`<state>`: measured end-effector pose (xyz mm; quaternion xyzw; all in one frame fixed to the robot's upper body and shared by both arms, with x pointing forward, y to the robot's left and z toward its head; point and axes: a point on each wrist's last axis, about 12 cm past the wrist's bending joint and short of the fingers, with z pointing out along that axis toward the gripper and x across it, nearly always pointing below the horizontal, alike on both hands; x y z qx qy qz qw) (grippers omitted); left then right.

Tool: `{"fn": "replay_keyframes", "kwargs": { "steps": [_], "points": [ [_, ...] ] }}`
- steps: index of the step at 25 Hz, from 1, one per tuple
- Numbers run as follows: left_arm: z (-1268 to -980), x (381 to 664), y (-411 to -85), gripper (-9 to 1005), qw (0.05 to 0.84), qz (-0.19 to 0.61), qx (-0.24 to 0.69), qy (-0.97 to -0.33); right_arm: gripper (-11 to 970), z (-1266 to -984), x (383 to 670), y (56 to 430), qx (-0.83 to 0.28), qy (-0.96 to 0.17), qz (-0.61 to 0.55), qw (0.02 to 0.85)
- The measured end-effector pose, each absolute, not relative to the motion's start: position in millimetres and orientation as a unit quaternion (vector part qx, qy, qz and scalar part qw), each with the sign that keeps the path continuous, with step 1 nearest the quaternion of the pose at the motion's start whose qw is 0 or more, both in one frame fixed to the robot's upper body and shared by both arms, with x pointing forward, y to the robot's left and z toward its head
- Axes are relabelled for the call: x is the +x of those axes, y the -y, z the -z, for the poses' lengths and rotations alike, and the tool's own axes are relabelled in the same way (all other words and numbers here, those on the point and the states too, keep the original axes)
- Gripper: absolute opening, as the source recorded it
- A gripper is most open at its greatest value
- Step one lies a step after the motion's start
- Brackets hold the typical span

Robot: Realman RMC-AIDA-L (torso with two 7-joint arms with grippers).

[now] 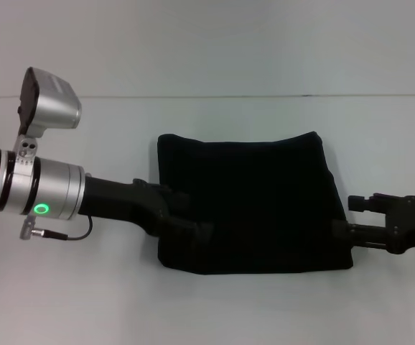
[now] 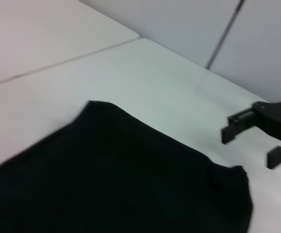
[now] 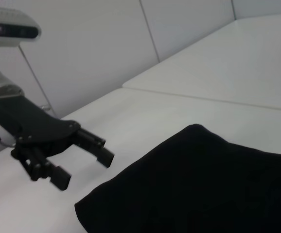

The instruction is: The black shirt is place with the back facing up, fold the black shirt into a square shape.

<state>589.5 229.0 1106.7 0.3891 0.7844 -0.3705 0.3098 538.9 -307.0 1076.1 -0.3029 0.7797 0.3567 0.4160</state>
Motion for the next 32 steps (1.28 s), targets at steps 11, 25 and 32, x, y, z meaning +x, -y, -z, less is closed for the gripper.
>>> {"fn": "replay_keyframes", "kwargs": {
  "steps": [11,25,32],
  "points": [
    [-1102.7,592.8,-228.0,919,0.342,0.348,0.371,-0.79,789,-1078.4,545.9,300.0,-0.31,-0.778,-0.355,0.415],
    [-1104.0,593.3,-229.6,919,0.347,0.348,0.367,-0.79,788,-1078.8,546.7,298.8,-0.312,-0.777,-0.354,0.416],
    [-1104.0,593.3,-229.4,919,0.346,0.349,0.366,-0.79,788,-1079.3,547.4,298.5,-0.312,-0.776,-0.354,0.418]
  ]
}}
